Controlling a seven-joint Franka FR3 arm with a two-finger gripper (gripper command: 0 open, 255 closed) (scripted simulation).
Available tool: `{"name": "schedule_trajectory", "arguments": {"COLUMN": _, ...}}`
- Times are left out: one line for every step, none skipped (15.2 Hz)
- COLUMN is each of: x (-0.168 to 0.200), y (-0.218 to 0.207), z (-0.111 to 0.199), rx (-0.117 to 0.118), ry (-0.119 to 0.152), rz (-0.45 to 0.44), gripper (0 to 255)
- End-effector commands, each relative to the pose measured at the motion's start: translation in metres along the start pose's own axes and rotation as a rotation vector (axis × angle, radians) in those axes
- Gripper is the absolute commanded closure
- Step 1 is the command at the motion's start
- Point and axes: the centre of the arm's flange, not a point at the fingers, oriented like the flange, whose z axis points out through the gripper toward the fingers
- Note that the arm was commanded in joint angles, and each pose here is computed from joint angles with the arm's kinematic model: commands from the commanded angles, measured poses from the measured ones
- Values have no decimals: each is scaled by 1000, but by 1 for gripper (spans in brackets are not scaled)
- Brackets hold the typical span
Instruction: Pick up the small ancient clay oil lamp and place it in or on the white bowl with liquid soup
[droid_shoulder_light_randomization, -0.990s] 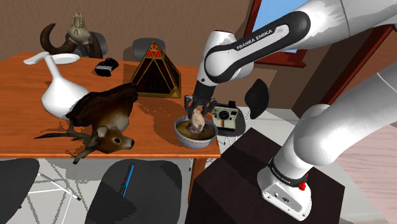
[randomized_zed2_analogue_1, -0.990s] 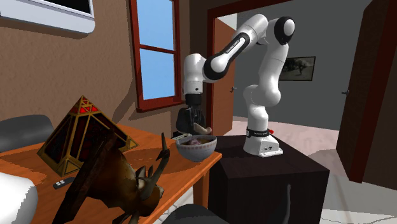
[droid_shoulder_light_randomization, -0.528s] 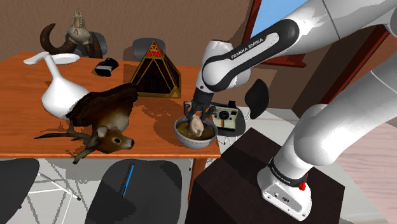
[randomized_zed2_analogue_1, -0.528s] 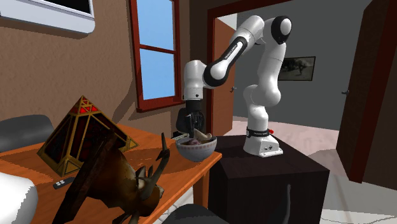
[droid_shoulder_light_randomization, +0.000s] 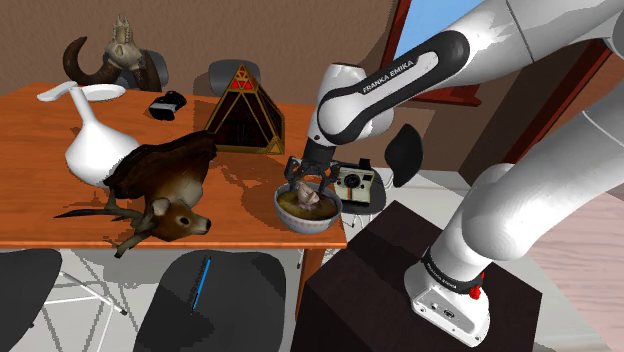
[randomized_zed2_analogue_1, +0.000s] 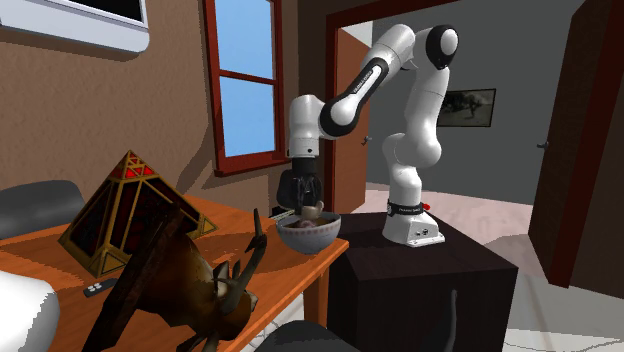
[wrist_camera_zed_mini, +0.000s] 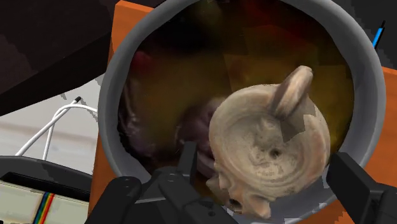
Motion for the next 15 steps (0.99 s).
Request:
{"name": "schedule_trajectory", "arguments": {"x": 0, "y": 0, "z": 0, "rx": 0, "ry": 0, "rz": 0, "gripper": 0}}
{"name": "schedule_trajectory", "arguments": {"x": 0, "y": 0, "z": 0, "rx": 0, "ry": 0, "rz": 0, "gripper": 0}}
{"name": "schedule_trajectory", "arguments": {"x": 0, "y": 0, "z": 0, "rx": 0, "ry": 0, "rz": 0, "gripper": 0}}
{"name": "schedule_trajectory", "arguments": {"x": 0, "y": 0, "z": -13, "rx": 0, "ry": 0, "rz": 0, "gripper": 0}}
{"name": "schedule_trajectory", "arguments": {"x": 0, "y": 0, "z": -26, "rx": 0, "ry": 0, "rz": 0, "gripper": 0}}
{"name": "schedule_trajectory", "arguments": {"x": 0, "y": 0, "z": -40, "rx": 0, "ry": 0, "rz": 0, "gripper": 0}}
{"name": "schedule_trajectory", "arguments": {"x": 0, "y": 0, "z": -50, "rx": 0, "ry": 0, "rz": 0, "gripper": 0}}
{"name": "schedule_trajectory", "arguments": {"x": 0, "y": 0, "z": -50, "rx": 0, "ry": 0, "rz": 0, "gripper": 0}}
{"name": "schedule_trajectory", "arguments": {"x": 0, "y": 0, "z": -50, "rx": 0, "ry": 0, "rz": 0, "gripper": 0}}
{"name": "schedule_trajectory", "arguments": {"x": 0, "y": 0, "z": -50, "rx": 0, "ry": 0, "rz": 0, "gripper": 0}}
{"name": "schedule_trajectory", "arguments": {"x": 0, "y": 0, "z": -50, "rx": 0, "ry": 0, "rz": 0, "gripper": 0}}
{"name": "schedule_trajectory", "arguments": {"x": 0, "y": 0, "z": -50, "rx": 0, "ry": 0, "rz": 0, "gripper": 0}}
{"name": "schedule_trajectory", "arguments": {"x": 0, "y": 0, "z": -50, "rx": 0, "ry": 0, "rz": 0, "gripper": 0}}
{"name": "schedule_trajectory", "arguments": {"x": 0, "y": 0, "z": -50, "rx": 0, "ry": 0, "rz": 0, "gripper": 0}}
{"name": "schedule_trajectory", "arguments": {"x": 0, "y": 0, "z": -50, "rx": 0, "ry": 0, "rz": 0, "gripper": 0}}
